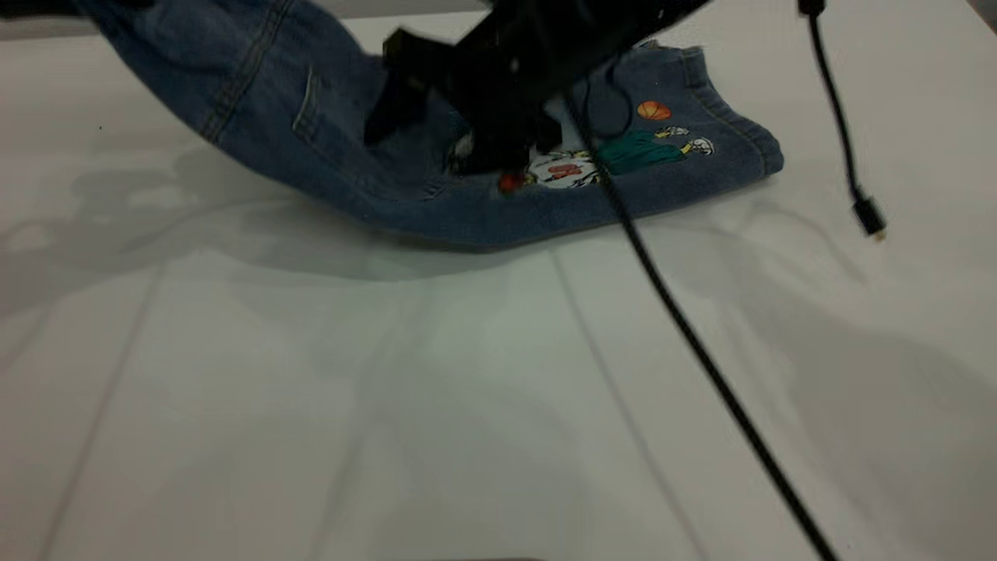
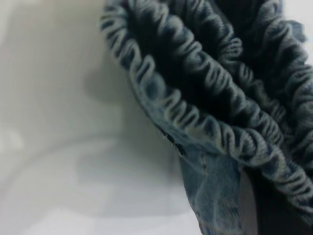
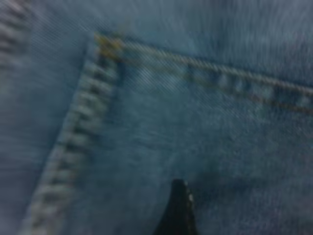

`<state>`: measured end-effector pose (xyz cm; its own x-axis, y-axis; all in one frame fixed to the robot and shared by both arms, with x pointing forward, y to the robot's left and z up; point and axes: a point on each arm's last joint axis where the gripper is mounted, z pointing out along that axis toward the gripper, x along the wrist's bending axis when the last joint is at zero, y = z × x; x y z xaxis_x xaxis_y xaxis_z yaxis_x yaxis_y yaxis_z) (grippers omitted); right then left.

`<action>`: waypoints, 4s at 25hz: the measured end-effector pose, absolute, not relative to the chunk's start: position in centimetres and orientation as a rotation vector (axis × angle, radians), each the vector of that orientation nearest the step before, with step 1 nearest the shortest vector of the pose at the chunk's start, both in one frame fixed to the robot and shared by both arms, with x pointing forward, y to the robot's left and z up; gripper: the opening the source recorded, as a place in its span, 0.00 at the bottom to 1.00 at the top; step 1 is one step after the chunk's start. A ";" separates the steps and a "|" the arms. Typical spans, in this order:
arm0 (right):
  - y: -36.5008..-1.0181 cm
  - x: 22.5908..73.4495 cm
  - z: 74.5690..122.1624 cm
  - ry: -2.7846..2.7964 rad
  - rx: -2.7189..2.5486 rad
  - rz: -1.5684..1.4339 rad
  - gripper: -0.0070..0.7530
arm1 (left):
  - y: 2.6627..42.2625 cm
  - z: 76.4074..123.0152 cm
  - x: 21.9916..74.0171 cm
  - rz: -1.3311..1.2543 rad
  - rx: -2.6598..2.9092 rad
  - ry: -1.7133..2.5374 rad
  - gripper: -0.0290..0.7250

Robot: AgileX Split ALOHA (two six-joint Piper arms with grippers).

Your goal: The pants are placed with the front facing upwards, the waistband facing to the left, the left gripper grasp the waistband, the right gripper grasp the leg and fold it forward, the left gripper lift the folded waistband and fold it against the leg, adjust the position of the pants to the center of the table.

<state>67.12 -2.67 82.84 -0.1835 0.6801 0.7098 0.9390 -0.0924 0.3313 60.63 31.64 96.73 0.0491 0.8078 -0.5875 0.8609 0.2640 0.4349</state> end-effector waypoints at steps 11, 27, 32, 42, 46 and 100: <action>0.2 66.0 84.0 -1.952 -1.570 -1.157 0.71 | 29.6 101.0 59.1 -0.035 1.610 1.601 0.16; -5.1 67.2 82.9 -2.111 -1.565 -0.890 0.71 | 24.6 100.9 59.0 -0.045 1.721 1.497 0.16; -5.4 67.3 83.7 -2.131 -1.536 -0.888 0.71 | 20.9 101.0 58.8 -0.004 1.775 1.426 0.16; -15.6 71.6 90.7 -2.118 -1.715 -1.077 0.71 | 18.1 101.2 58.5 0.005 1.761 1.392 0.16; -19.5 72.2 92.8 -2.092 -1.766 -1.112 0.71 | 16.9 101.3 58.5 0.060 1.758 1.381 0.16; -13.8 66.0 105.3 -2.289 -1.457 -1.136 0.71 | 20.8 115.3 58.1 0.447 1.709 1.054 0.82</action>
<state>65.99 -13.76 105.31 -0.4942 0.6864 0.5336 0.8400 0.2190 0.4963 58.08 20.77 115.32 0.5457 0.8166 -0.1882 0.4324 -0.0820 0.8979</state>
